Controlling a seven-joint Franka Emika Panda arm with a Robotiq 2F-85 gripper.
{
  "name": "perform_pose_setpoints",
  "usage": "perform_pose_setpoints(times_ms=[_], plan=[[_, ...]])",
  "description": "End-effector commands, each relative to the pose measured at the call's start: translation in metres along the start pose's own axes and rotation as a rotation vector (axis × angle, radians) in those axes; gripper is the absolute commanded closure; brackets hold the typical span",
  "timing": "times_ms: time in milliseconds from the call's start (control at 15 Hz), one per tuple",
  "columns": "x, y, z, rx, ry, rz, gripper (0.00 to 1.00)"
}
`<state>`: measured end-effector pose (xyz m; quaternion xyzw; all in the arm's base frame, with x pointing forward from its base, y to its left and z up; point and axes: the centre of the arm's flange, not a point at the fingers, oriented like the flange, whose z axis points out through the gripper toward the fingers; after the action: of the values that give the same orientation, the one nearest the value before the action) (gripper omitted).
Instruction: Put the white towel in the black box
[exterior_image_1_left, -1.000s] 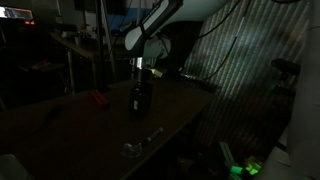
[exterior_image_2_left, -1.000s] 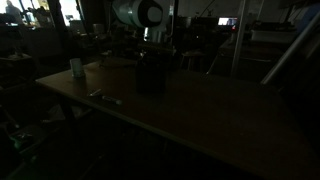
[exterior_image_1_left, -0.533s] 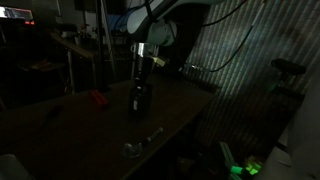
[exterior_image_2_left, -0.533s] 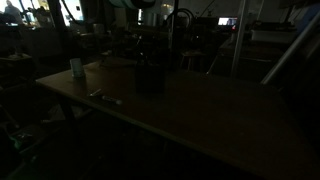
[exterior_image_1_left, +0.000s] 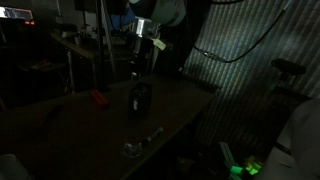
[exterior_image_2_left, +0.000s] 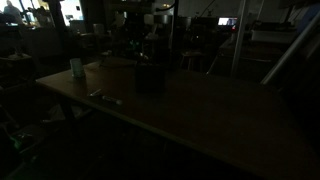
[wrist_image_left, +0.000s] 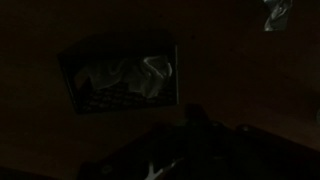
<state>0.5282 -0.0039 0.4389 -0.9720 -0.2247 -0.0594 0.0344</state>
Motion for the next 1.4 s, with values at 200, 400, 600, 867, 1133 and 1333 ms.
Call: perform_pose_setpoints(times_ms=[200,400,600,867,1133,1333], plan=[[-0.007,-0.035,-0.016,0.036,0.043,0.03,0.82],[-0.012,-0.044,-0.019,0.039,0.048,0.035,0.71],[-0.013,-0.044,-0.018,0.04,0.047,0.036,0.71],[-0.013,-0.044,-0.018,0.04,0.047,0.037,0.71],[-0.013,-0.044,-0.018,0.04,0.047,0.037,0.71],[-0.013,-0.044,-0.018,0.04,0.047,0.037,0.71]])
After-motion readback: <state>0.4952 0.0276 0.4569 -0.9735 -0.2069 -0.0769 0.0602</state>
